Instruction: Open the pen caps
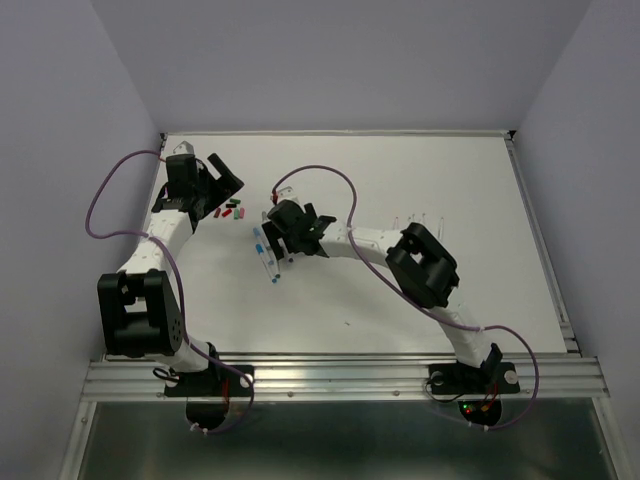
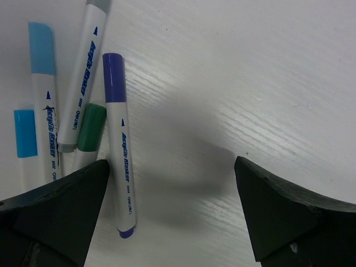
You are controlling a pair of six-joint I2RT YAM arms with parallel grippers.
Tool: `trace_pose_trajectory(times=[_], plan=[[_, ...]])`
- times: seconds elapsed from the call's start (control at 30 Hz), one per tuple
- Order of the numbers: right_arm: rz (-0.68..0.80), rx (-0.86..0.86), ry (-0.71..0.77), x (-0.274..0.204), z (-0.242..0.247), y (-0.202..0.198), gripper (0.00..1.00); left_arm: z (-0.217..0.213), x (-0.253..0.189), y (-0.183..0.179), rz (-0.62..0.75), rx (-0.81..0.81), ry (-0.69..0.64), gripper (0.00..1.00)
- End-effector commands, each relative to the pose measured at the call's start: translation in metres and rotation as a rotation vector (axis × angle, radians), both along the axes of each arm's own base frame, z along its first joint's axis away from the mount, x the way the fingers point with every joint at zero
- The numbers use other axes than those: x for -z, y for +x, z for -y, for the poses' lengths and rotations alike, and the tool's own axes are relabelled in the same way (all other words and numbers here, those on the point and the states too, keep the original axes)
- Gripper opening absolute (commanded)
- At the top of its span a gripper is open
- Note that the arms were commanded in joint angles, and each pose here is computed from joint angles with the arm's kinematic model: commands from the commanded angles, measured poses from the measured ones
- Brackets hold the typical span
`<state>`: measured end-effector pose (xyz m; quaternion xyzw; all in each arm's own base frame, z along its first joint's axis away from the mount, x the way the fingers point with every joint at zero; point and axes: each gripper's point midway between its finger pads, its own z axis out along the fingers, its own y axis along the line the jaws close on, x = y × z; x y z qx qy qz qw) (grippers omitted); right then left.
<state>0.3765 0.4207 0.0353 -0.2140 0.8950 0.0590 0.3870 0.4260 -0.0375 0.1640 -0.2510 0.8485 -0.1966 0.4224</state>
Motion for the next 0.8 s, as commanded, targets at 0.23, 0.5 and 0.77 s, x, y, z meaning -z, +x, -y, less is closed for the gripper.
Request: trace_pose_trajectory(times=[0.23,0.5,0.77], plan=[[0.006,-0.037,-0.108,0.017,0.008,-0.001,0.7,0.002,-0.011,0.005,0.046,0.017,0.01,0.99],[-0.025,-0.14,-0.066,0.023,-0.009,-0.008,0.31,0.001,-0.013,0.002,0.051,0.019,0.018,0.99],[-0.011,-0.113,-0.087,0.02,0.002,-0.01,0.01,0.003,-0.016,0.002,0.056,0.028,0.012,0.99]])
